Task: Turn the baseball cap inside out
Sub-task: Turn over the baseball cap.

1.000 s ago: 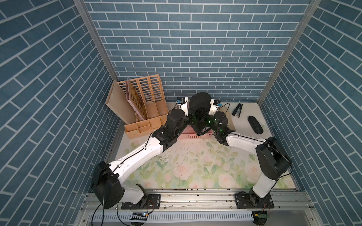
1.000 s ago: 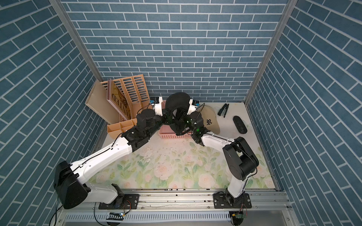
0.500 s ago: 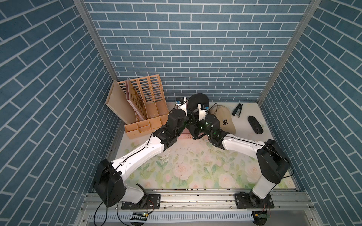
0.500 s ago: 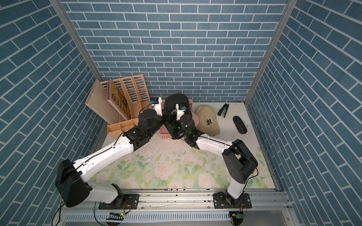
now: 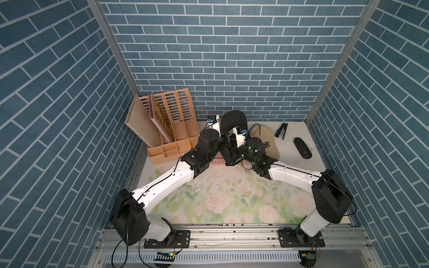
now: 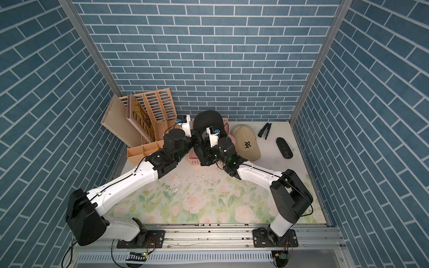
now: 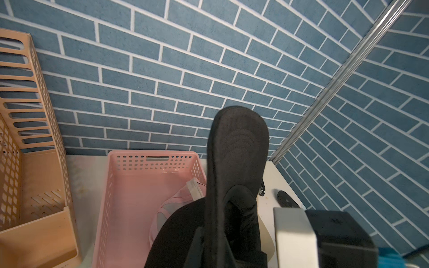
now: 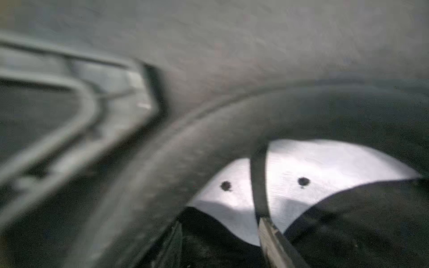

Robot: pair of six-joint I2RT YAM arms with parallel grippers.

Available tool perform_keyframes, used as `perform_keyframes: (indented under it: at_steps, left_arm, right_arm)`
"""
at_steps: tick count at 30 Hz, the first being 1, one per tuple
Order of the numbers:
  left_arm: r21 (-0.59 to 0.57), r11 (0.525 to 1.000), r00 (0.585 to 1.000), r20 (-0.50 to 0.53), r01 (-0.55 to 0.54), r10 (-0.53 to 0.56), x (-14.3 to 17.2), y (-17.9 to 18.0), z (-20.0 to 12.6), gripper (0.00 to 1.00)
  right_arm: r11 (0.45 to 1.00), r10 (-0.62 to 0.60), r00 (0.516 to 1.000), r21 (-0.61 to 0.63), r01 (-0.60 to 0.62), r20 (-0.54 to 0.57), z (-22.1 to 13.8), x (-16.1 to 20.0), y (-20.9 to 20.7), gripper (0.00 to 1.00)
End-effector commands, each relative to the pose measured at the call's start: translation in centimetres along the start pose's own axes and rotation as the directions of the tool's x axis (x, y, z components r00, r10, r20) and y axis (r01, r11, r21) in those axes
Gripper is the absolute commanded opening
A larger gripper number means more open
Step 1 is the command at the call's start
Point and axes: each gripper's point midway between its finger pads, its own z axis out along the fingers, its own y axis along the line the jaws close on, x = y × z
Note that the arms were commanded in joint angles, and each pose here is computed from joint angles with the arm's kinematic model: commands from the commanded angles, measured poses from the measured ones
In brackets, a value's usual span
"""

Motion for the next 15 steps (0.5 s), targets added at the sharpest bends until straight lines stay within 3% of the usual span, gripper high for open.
perform_keyframes:
  at_steps: [1, 8, 15]
  left_arm:
    - [0.066, 0.997, 0.998, 0.047, 0.032, -0.036, -2.4, -1.5, -1.5, 0.00]
    - [0.026, 1.000, 0.999, 0.048, 0.014, -0.016, -1.9, -0.6, -1.3, 0.00]
    - [-0.066, 0.997, 0.995, 0.099, 0.029, -0.022, -2.6, 1.0, -0.4, 0.00]
  right_arm:
    - [0.990, 0.032, 0.997, 0.138, -0.042, 0.075, -1.8, -3.1, -3.8, 0.58]
    - [0.965, -0.047, 0.994, 0.262, 0.021, 0.096, -3.8, -6.4, -5.9, 0.54]
    - [0.995, -0.033, 0.997, 0.100, 0.026, 0.072, -5.3, -5.1, -0.8, 0.40]
